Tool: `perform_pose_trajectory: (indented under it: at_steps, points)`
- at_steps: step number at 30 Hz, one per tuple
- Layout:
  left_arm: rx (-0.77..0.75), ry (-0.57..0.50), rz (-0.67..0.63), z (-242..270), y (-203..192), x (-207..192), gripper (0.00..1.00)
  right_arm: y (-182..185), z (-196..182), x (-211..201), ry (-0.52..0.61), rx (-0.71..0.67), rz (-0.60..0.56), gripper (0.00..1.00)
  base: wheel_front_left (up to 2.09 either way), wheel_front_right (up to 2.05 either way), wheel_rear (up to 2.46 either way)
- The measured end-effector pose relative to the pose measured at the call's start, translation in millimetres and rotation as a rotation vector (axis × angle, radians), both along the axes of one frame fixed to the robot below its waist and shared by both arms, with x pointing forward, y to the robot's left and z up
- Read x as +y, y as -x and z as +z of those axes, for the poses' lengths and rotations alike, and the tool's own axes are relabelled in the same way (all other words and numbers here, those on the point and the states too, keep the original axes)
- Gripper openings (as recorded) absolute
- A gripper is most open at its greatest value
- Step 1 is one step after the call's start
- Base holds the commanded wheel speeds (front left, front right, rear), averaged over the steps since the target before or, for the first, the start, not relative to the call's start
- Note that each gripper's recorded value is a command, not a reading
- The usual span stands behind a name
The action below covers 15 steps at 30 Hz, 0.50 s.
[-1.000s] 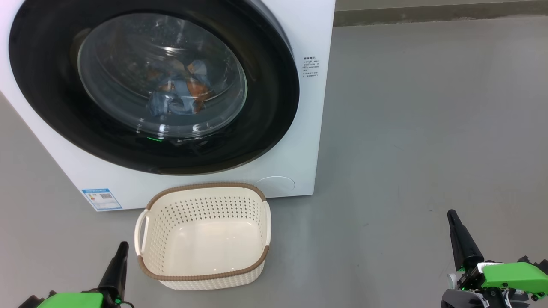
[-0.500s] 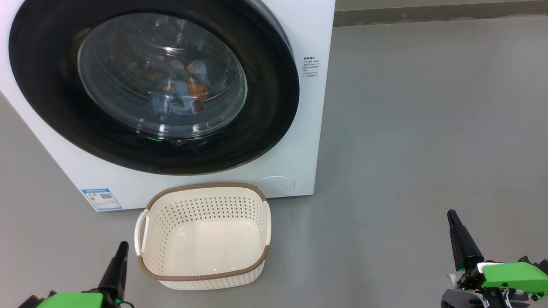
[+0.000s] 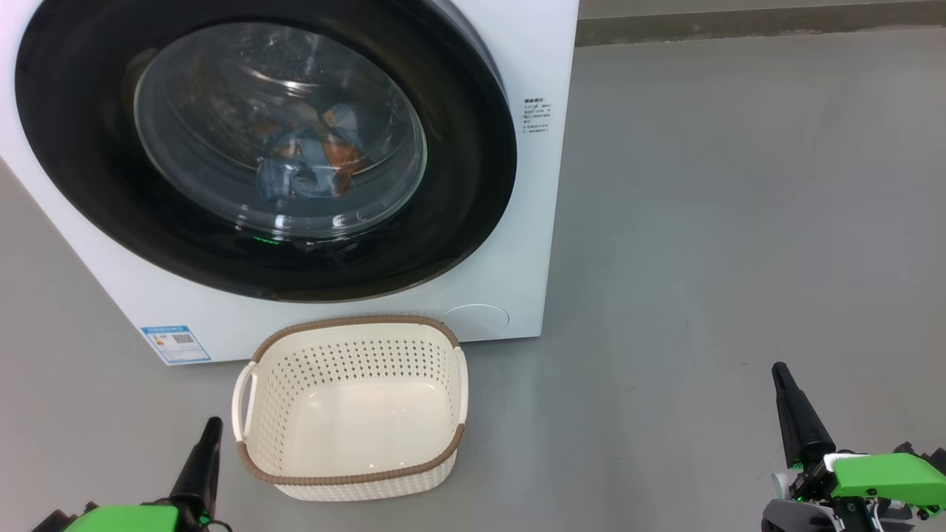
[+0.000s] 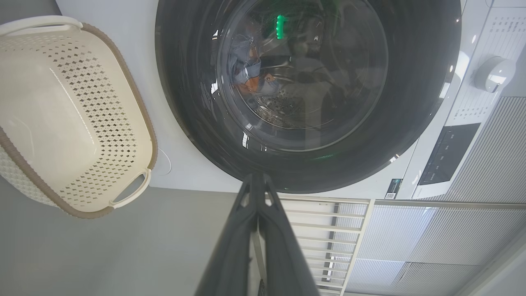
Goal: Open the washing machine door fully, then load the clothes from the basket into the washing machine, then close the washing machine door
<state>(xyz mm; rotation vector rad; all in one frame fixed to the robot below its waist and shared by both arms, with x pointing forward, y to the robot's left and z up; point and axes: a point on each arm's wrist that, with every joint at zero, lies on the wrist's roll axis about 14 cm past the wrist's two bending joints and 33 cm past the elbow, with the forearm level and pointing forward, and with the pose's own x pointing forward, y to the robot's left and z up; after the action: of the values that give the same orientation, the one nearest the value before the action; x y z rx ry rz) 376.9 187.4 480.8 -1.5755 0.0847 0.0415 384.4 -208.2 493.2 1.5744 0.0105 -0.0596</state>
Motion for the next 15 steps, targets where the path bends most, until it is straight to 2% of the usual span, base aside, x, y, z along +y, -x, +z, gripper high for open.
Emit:
perform_pose_trajectory:
  at_steps: [15]
  points:
    - [0.000, 0.002, 0.001, 0.1, 0.0, -0.2, 0.00, 0.0, -0.1, 0.0, 0.000, 0.000, 0.000, 0.00, 0.00, 0.00, 0.00]
